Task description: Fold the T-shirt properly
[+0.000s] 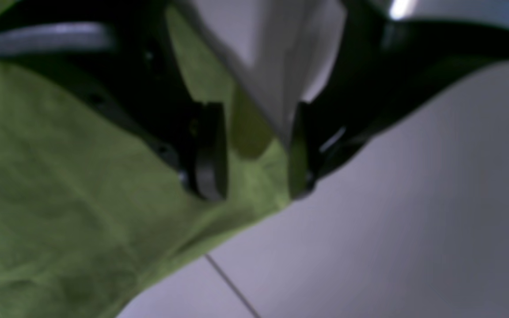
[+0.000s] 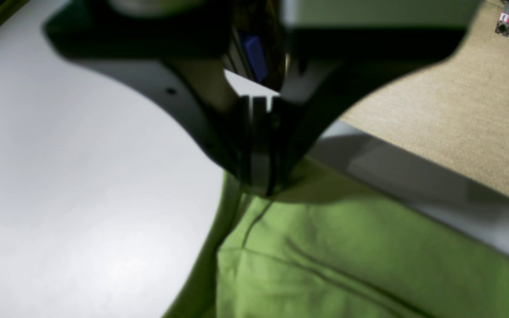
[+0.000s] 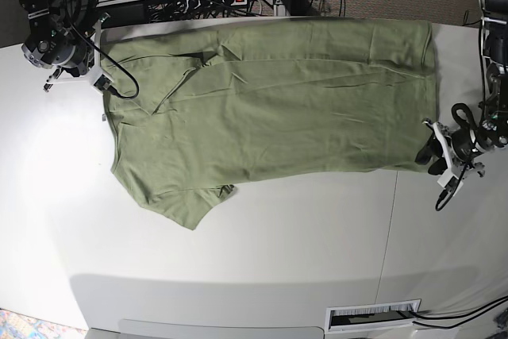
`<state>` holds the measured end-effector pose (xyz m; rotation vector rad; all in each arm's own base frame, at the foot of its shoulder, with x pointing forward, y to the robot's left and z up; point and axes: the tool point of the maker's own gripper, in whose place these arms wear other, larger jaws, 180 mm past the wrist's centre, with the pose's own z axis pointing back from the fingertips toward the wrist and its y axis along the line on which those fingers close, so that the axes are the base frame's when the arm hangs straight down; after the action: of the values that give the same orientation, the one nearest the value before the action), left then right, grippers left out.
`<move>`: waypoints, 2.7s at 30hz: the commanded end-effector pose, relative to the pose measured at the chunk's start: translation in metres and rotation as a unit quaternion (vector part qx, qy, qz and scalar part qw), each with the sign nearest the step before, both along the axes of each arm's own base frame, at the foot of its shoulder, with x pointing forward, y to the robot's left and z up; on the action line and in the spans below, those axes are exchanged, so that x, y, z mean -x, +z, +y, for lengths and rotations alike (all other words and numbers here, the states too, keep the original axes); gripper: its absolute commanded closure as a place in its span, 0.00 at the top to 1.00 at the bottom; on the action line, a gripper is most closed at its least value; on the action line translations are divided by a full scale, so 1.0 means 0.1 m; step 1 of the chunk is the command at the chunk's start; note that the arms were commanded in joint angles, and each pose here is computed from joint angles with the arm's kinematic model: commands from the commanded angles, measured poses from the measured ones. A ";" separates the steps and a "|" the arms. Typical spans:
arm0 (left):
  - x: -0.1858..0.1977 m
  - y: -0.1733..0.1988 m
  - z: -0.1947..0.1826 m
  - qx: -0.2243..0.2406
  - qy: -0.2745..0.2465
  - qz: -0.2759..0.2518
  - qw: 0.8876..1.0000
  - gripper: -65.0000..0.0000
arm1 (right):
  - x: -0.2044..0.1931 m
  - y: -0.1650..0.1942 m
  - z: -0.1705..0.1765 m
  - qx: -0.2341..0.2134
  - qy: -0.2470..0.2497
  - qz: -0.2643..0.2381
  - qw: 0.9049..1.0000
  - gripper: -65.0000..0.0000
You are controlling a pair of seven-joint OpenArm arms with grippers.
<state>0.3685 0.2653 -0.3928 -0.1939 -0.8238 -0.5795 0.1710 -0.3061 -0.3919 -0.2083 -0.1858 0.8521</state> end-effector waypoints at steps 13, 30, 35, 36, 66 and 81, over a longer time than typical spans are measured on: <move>-0.24 0.27 0.09 -0.027 -0.007 -0.041 0.999 0.38 | -0.01 0.01 0.04 -0.013 0.007 -0.002 1.000 0.00; -0.34 0.21 0.44 -0.058 0.077 -0.036 0.995 0.38 | 0.00 0.01 0.03 -0.010 0.006 0.001 1.000 0.00; -0.27 0.18 0.30 -0.006 0.071 -0.005 0.997 0.38 | 0.00 0.01 0.03 -0.010 0.006 0.001 1.000 0.00; -0.26 0.19 0.27 0.003 0.068 -0.002 0.998 0.38 | 0.00 0.01 0.03 -0.010 0.006 0.001 1.000 0.00; -0.11 0.10 0.01 0.067 0.049 0.030 0.996 0.00 | -0.64 0.64 0.03 -0.074 -0.019 -0.167 0.983 0.00; 0.00 0.07 -0.10 0.121 0.062 0.086 0.987 0.00 | -1.61 1.12 0.20 -0.196 -0.099 -0.337 0.916 0.11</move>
<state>0.3566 0.2467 -0.4027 -0.4186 -0.6853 -0.3364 0.3226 -0.2826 -0.3004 -0.1111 -0.8973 0.4923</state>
